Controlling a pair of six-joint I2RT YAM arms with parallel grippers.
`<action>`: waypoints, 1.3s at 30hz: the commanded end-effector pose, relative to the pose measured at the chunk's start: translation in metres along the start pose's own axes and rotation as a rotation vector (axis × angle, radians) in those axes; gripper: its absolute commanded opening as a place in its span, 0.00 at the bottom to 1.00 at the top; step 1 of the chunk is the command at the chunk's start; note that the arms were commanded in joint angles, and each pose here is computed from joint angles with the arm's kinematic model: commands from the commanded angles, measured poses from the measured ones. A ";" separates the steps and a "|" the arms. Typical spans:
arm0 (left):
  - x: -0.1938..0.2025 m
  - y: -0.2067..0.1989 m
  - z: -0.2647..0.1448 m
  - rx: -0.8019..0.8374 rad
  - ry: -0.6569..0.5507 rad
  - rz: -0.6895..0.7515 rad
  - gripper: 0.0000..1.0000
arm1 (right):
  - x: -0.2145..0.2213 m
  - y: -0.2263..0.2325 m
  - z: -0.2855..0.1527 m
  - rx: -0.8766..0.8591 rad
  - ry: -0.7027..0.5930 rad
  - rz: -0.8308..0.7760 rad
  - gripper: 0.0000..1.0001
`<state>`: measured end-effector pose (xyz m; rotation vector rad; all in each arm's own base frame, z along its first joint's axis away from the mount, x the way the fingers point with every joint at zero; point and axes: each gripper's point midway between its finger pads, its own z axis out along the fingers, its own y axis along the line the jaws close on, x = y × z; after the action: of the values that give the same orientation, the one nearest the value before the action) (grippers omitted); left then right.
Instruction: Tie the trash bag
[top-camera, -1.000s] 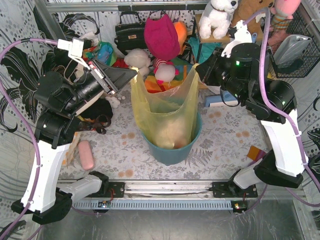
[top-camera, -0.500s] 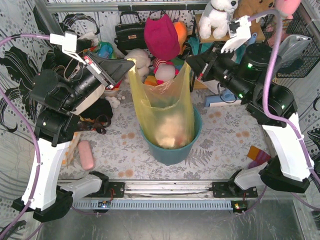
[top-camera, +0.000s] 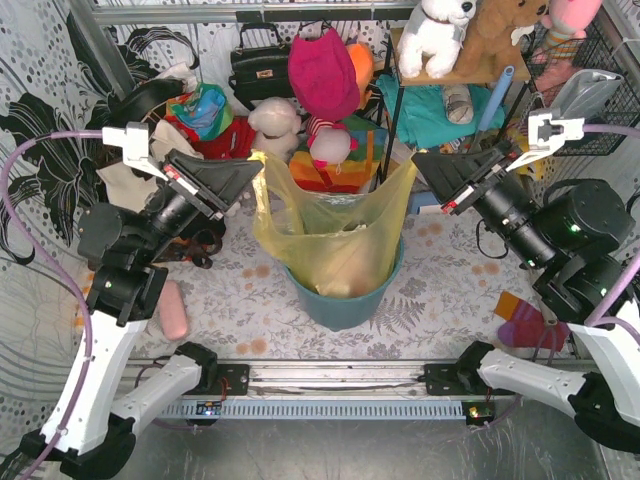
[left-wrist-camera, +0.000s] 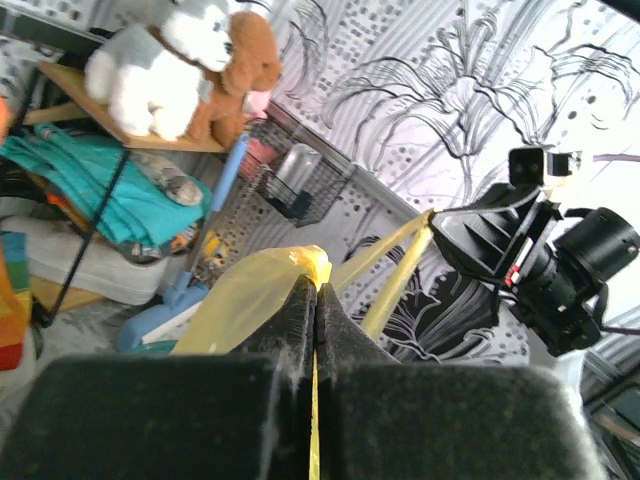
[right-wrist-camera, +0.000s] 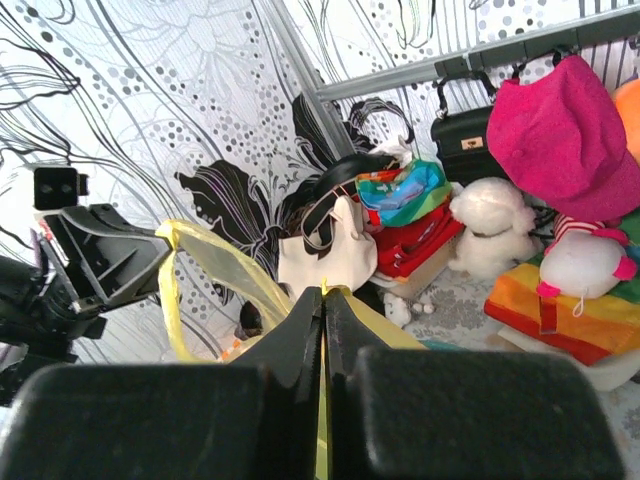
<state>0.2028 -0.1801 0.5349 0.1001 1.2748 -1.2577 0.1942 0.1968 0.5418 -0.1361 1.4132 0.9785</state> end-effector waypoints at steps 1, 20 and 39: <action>-0.021 -0.061 -0.012 0.271 -0.069 0.088 0.00 | -0.039 0.023 -0.001 -0.099 -0.159 0.016 0.00; -0.057 -0.046 -0.016 0.094 -0.221 0.157 0.48 | -0.004 -0.001 0.020 -0.016 -0.095 0.016 0.00; -0.078 -0.093 0.030 0.254 -0.070 0.143 0.67 | -0.012 0.009 0.018 -0.050 -0.095 0.033 0.00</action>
<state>0.1428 -0.1641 0.6751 0.2995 0.9289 -1.1945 0.2098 0.2138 0.5416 -0.1325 1.3635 0.9965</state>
